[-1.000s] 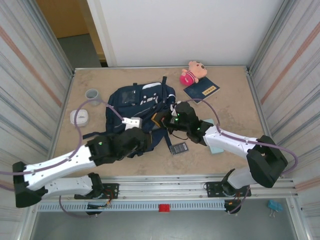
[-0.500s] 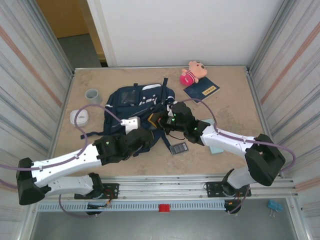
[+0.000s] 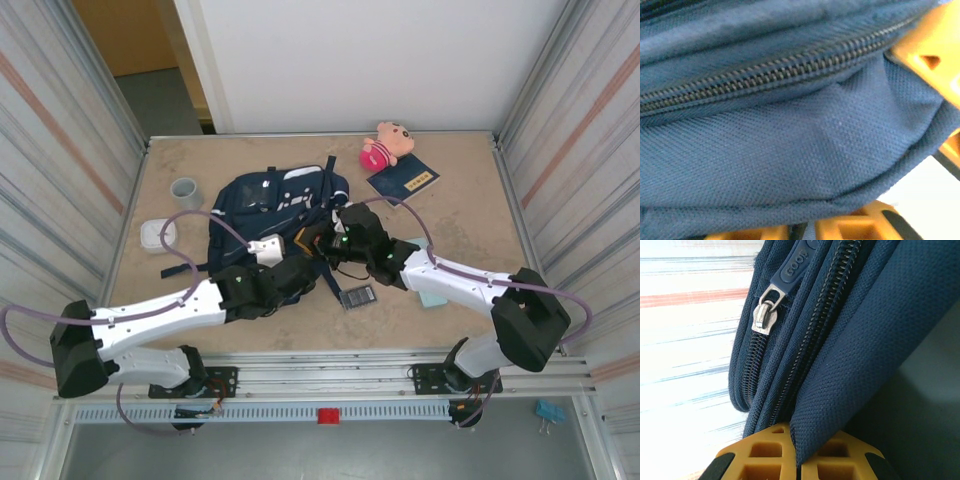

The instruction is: Pack books, pencil case, and school supplies into a backpack

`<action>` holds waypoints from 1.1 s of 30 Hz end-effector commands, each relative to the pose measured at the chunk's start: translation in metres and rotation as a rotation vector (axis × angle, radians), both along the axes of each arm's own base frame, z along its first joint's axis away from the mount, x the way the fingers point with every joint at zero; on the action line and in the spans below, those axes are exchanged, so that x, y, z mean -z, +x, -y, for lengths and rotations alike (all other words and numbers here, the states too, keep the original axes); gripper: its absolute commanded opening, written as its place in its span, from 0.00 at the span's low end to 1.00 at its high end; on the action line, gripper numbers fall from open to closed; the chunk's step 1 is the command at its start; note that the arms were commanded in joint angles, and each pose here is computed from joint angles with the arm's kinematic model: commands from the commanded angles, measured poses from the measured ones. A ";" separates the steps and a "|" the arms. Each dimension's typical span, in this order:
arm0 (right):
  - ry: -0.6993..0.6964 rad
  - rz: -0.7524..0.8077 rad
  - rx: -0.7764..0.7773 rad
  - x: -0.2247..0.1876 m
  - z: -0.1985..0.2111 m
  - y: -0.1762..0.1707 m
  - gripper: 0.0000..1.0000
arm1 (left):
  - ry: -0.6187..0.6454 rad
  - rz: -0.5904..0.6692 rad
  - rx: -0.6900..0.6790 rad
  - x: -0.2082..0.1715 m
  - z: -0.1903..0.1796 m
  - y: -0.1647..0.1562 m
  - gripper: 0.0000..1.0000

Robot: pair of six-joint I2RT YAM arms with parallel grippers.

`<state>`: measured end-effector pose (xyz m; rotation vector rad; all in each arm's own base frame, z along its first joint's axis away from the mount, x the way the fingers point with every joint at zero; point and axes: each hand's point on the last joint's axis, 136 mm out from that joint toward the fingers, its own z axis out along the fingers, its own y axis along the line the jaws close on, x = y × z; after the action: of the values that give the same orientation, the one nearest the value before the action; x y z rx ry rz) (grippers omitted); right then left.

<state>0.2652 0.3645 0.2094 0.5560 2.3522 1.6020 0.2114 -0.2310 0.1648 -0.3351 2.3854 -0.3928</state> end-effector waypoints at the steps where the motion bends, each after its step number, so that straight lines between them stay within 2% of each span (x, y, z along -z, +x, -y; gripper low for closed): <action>1: 0.089 0.110 -0.034 -0.053 -0.009 -0.003 0.02 | 0.028 0.019 -0.047 -0.009 -0.013 0.006 0.04; 2: 0.084 0.107 -0.026 -0.051 -0.006 -0.001 0.02 | 0.037 0.016 -0.047 -0.009 -0.016 0.005 0.00; 9: 0.055 0.118 0.019 -0.050 0.027 0.017 0.02 | 0.060 0.001 -0.009 -0.008 -0.041 -0.009 0.00; 12: 0.040 0.114 0.039 -0.047 0.053 0.034 0.02 | 0.076 0.002 0.019 -0.007 -0.056 -0.016 0.00; 16: 0.028 0.098 0.035 -0.046 0.077 0.051 0.04 | 0.010 0.047 0.129 -0.013 -0.052 -0.017 0.00; 17: 0.034 0.094 0.038 -0.047 0.079 0.053 0.07 | -0.022 0.064 0.148 -0.015 -0.048 -0.016 0.00; 18: 0.041 0.084 0.041 -0.045 0.079 0.054 0.14 | -0.068 0.094 0.171 -0.020 -0.041 -0.013 0.00; 21: 0.079 0.045 0.032 -0.041 0.068 0.046 0.44 | -0.195 0.169 0.202 -0.036 -0.022 -0.003 0.00; 23: 0.099 0.017 0.035 -0.036 0.058 0.036 0.52 | -0.228 0.193 0.220 -0.043 -0.012 0.001 0.00; 25: 0.108 -0.005 0.038 -0.029 0.047 0.024 0.57 | -0.230 0.194 0.249 -0.047 -0.001 0.004 0.00; 29: 0.102 -0.023 0.050 -0.020 0.029 0.007 0.59 | -0.253 0.188 0.296 -0.052 0.018 0.007 0.00; 31: 0.097 -0.022 0.053 -0.017 0.023 0.005 0.59 | -0.279 0.195 0.309 -0.055 0.024 0.008 0.00; 33: 0.086 -0.013 0.040 -0.017 0.019 0.005 0.53 | -0.283 0.196 0.313 -0.057 0.025 0.008 0.00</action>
<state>0.2612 0.3406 0.2054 0.6259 2.3741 1.6405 0.2104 -0.2336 0.1722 -0.0659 2.3331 -0.7017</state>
